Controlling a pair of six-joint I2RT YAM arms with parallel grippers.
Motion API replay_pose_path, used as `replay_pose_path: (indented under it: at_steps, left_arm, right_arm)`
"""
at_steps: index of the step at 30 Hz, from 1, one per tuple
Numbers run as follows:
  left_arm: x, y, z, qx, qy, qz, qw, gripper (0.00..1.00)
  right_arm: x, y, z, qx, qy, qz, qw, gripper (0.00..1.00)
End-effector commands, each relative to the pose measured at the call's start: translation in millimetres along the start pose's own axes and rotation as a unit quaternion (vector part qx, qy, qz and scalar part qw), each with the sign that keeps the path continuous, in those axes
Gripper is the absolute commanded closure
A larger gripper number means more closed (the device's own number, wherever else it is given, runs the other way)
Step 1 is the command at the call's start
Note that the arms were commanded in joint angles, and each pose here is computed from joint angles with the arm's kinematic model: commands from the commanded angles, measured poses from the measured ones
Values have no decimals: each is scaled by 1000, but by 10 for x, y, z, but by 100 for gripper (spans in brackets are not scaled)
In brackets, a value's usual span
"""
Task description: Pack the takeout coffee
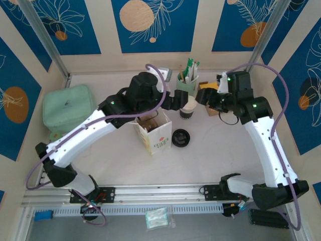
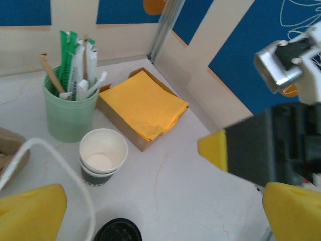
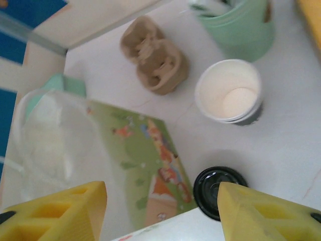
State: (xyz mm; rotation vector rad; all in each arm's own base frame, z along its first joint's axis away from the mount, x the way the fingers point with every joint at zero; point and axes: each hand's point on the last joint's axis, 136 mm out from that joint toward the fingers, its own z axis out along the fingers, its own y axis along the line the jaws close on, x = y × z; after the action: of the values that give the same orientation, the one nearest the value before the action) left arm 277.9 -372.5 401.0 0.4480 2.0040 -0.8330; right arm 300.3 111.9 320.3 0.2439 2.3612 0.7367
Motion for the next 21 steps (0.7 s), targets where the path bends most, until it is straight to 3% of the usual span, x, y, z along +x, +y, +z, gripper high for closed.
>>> replay_pose_path:
  at_steps: [1, 9, 21]
  left_arm:
    - [-52, -205, 86, 23, 0, 25, 999, 1]
    - [20, -496, 445, 55, 22, 35, 998, 1]
    - [124, -713, 913, 72, 43, 53, 995, 1]
  right_arm:
    - [-96, -197, 13, -20, -7, 53, 998, 39]
    - [-359, -1115, 174, 20, -51, 196, 979, 40]
    - [-469, -2252, 662, 49, -52, 381, 922, 40]
